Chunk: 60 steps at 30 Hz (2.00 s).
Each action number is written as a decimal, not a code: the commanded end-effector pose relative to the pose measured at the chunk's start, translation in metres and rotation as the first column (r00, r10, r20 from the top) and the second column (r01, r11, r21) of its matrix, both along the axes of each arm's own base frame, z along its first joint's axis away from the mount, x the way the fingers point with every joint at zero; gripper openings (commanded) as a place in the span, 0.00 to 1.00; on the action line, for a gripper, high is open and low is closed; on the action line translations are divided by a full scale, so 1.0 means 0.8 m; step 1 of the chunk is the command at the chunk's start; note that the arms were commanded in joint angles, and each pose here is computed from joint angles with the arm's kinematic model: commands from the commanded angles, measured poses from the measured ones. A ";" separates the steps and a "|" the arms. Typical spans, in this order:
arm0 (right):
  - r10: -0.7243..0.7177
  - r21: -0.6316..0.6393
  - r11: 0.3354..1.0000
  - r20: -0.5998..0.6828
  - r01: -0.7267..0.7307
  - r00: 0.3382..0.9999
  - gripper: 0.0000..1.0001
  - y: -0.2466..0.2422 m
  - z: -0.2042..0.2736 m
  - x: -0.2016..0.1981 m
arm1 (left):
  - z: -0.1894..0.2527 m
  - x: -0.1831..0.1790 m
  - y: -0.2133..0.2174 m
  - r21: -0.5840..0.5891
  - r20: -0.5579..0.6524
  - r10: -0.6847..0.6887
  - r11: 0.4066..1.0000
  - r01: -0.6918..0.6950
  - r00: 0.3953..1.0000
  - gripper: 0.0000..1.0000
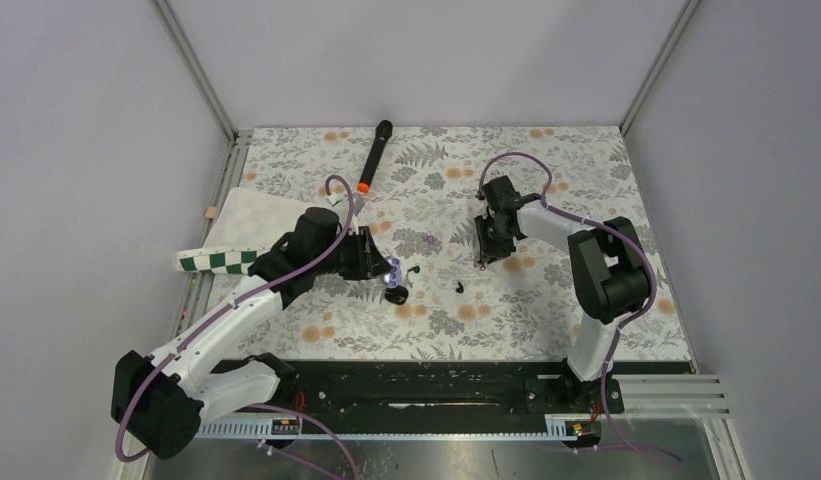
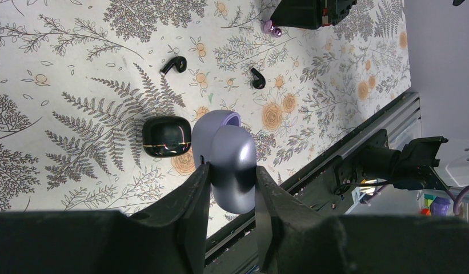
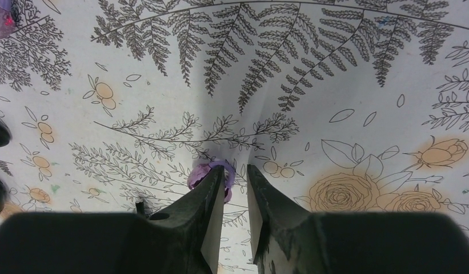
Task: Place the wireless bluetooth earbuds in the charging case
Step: Pick up the right earbud from the center of the board, then place the right earbud at the center of the board.
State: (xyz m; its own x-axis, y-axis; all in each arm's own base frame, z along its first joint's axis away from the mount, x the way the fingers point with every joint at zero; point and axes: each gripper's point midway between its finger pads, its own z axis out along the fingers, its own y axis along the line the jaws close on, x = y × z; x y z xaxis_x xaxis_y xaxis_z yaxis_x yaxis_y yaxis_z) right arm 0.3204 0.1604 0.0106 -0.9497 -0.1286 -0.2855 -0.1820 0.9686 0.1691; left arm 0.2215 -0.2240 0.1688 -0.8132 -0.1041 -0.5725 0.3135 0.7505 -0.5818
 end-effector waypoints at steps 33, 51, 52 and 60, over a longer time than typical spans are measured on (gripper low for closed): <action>-0.253 0.153 0.965 0.360 0.211 0.898 0.00 0.035 0.172 -0.020 | 0.047 0.020 -0.035 -0.135 0.020 -0.020 0.991 0.023 1.000 0.00; -0.444 0.065 0.886 0.410 0.460 0.797 0.00 0.004 0.114 -0.029 | 0.044 0.016 -0.040 -0.179 0.006 -0.020 0.984 0.021 1.000 0.00; -0.474 0.078 0.872 0.388 0.484 0.790 0.00 0.003 0.101 -0.031 | 0.042 0.015 -0.040 -0.177 0.004 -0.021 0.984 0.021 1.000 0.00; -0.586 0.100 0.805 0.288 0.585 0.757 0.03 0.001 0.037 -0.048 | 0.031 0.011 -0.037 -0.166 -0.010 -0.025 0.986 0.023 1.000 0.00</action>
